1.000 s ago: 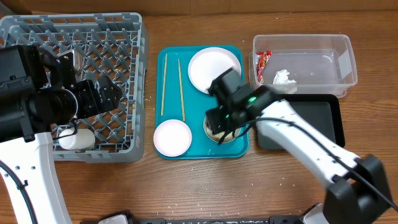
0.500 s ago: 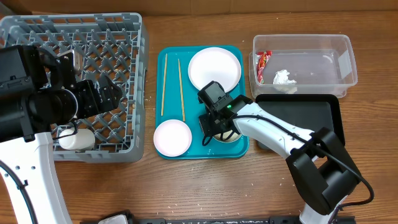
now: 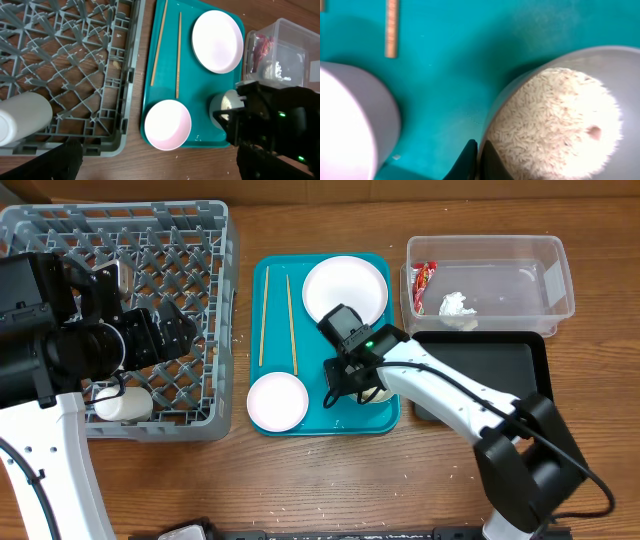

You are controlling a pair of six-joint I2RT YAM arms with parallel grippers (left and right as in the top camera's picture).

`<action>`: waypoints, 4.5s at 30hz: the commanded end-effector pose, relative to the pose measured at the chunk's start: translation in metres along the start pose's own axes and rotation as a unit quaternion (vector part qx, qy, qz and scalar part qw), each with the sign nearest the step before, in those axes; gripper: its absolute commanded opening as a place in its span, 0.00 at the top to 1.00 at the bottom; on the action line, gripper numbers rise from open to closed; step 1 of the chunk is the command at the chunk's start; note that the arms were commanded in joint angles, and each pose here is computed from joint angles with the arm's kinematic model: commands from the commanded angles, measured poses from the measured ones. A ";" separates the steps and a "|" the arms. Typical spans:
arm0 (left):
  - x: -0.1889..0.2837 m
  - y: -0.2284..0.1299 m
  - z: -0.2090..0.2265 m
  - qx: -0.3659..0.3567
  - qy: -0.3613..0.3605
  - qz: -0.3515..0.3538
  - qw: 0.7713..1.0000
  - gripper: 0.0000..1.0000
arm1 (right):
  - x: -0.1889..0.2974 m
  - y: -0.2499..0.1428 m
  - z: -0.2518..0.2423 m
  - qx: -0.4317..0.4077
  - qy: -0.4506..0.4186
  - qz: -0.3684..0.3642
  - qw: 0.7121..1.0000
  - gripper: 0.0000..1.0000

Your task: Sort waste into correct bins and load items into the dishwasher

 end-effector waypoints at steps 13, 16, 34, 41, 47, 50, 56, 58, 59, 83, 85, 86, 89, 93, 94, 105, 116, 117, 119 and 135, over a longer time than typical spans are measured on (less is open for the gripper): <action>0.002 0.003 -0.002 -0.011 0.000 -0.005 1.000 0.00 | 0.172 -0.003 -0.014 -0.105 0.197 -0.088 0.971 0.96; 0.002 0.003 -0.002 -0.011 0.000 -0.005 1.000 0.00 | 0.168 -0.004 -0.051 -0.122 0.240 -0.094 0.958 0.96; 0.002 0.003 -0.002 -0.011 0.000 -0.005 1.000 0.00 | 0.157 -0.019 -0.194 -0.262 0.465 -0.223 0.815 0.96; 0.002 0.003 -0.002 -0.011 0.000 -0.005 1.000 0.00 | 0.151 -0.018 -0.207 -0.261 0.450 -0.237 0.820 0.96; 0.002 0.003 -0.002 -0.011 0.000 -0.005 1.000 0.00 | 0.138 -0.021 -0.211 -0.297 0.451 -0.210 0.815 0.96; 0.002 0.003 -0.002 -0.011 0.000 -0.005 1.000 0.00 | 0.167 -0.016 -0.196 -0.232 0.518 -0.269 0.778 0.96; 0.002 0.003 -0.002 -0.011 0.000 -0.005 1.000 0.00 | 0.155 -0.019 -0.202 -0.235 0.491 -0.260 0.798 0.96; 0.002 0.003 -0.002 -0.011 0.000 -0.005 1.000 0.00 | 0.148 -0.022 -0.205 -0.303 0.500 -0.215 0.782 0.96; 0.002 0.003 -0.002 -0.011 -0.001 -0.005 1.000 0.00 | 0.167 -0.020 -0.197 -0.254 0.529 -0.262 0.766 0.96; 0.002 0.003 -0.002 -0.011 0.000 -0.005 1.000 0.00 | 0.107 -0.042 -0.044 0.046 0.290 -0.018 0.956 0.96; 0.002 0.003 -0.002 -0.011 0.000 -0.005 1.000 0.00 | 0.090 -0.037 -0.026 0.072 0.223 -0.008 0.972 0.96; 0.002 0.003 -0.002 -0.011 0.000 -0.005 1.000 0.00 | 0.077 -0.029 -0.023 0.077 0.147 -0.016 0.986 0.96; 0.002 0.003 -0.002 -0.011 0.000 -0.005 1.000 0.00 | 0.064 -0.004 -0.022 0.084 -0.022 -0.076 0.993 0.96; 0.002 0.003 -0.002 -0.011 0.000 -0.005 1.000 0.00 | 0.051 0.021 -0.003 0.119 -0.064 -0.130 0.982 0.96; 0.002 0.003 -0.002 -0.011 0.000 -0.005 1.000 0.00 | 0.041 0.021 -0.003 0.119 -0.066 -0.123 0.983 0.96; 0.002 0.003 -0.002 -0.011 0.000 -0.005 1.000 0.00 | 0.058 0.013 0.031 0.108 0.014 -0.086 0.990 0.39; 0.002 0.003 -0.002 -0.011 0.000 -0.005 1.000 0.00 | 0.249 0.036 0.061 0.125 0.101 -0.278 0.947 0.00; 0.002 0.003 -0.002 -0.011 0.000 -0.005 1.000 0.00 | 0.256 0.034 0.054 0.119 0.090 -0.288 0.946 0.00; 0.002 0.003 -0.002 -0.011 0.000 -0.005 1.000 0.00 | 0.269 0.029 0.023 0.092 0.030 -0.303 0.948 0.00; 0.002 0.003 -0.002 -0.011 0.000 -0.005 1.000 0.00 | 0.336 -0.053 -0.142 -0.056 -0.152 -0.528 0.834 0.00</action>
Point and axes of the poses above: each gripper's point midway between its finger pads, its own x axis back along the fingers, its own z axis along the line the jaws close on, y = z × x, the point moved 1 cm from there along x, back along the fingers, and after that the axes turned 9 degrees about x, right-handed, at the moved point
